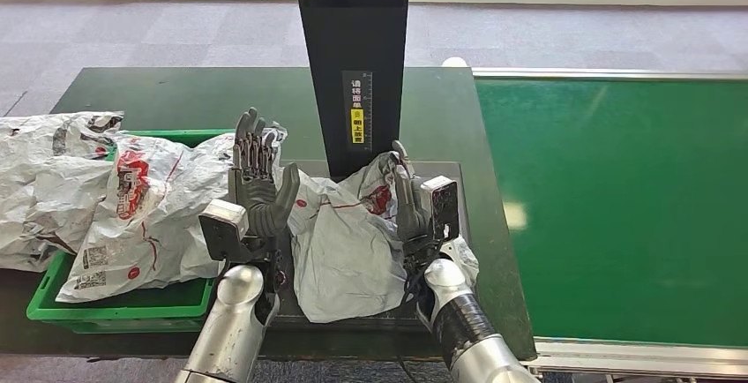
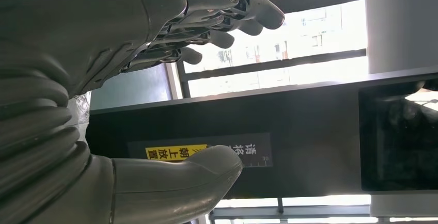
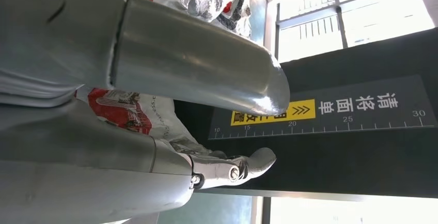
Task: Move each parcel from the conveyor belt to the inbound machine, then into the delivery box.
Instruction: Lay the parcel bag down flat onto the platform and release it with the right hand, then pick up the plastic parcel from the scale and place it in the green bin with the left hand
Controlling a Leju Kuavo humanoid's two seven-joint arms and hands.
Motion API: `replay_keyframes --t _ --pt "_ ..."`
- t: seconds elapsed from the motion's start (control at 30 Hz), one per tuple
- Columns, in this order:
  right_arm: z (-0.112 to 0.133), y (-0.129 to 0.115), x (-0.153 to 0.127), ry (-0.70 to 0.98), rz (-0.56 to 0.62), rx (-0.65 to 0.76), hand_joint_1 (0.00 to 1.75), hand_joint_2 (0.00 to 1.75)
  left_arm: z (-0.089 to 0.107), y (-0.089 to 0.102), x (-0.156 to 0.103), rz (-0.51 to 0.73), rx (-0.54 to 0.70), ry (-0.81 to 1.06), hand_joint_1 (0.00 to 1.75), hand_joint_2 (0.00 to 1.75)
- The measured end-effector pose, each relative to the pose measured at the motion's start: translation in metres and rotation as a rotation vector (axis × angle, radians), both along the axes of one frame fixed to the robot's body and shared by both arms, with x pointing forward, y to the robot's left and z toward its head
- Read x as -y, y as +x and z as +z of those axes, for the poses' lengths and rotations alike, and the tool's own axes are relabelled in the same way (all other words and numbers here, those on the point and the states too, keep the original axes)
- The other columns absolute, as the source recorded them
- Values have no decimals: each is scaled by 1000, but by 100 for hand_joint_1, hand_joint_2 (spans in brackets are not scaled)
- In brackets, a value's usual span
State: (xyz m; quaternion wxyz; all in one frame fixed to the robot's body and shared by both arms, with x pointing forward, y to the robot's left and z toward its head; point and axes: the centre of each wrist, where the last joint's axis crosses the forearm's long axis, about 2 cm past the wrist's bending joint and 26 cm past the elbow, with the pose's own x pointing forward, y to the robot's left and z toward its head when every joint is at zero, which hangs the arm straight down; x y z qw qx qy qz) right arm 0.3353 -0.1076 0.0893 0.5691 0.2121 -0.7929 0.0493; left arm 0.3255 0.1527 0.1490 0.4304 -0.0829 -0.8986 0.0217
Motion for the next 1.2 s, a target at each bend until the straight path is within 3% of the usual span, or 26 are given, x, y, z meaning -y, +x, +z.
replay_keyframes --t 0.13,0.37,0.53,0.6,0.67,0.73,0.83,0.87,0.9,0.97,1.1,1.2 --pt "0 0 0 40 32 -9 0 0 0 0 0 21 2 19 0 175" --pt "3 2 8 315 226 -22 0 0 8 0 4 207 70 211 0 175" --pt "5 6 17 528 346 -14 0 0 20 -1 16 199 130 280 0 175" --pt "5 6 22 485 324 -1 0 0 24 -2 22 169 135 299 0 175" --pt "11 5 32 285 169 63 0 87 26 -4 28 117 117 341 0 175" --pt "29 4 46 16 -149 191 0 175 23 -7 36 45 72 445 0 175" --pt "78 -6 70 -286 -871 498 0 175 4 -10 51 -41 -2 656 0 175" --pt "95 -12 76 -314 -1073 590 0 175 -5 -11 54 -56 -23 712 0 175" --pt "109 -17 82 -316 -1203 658 0 175 -12 -11 58 -67 -43 759 0 175" --pt "131 -27 92 -290 -1289 753 0 175 -24 -12 64 -84 -80 841 0 175" --pt "157 -39 102 -244 -1178 858 0 175 -42 -13 70 -107 -144 949 0 175" --pt "168 -46 106 -223 -1159 896 0 175 -51 -15 72 -125 -176 982 0 175"
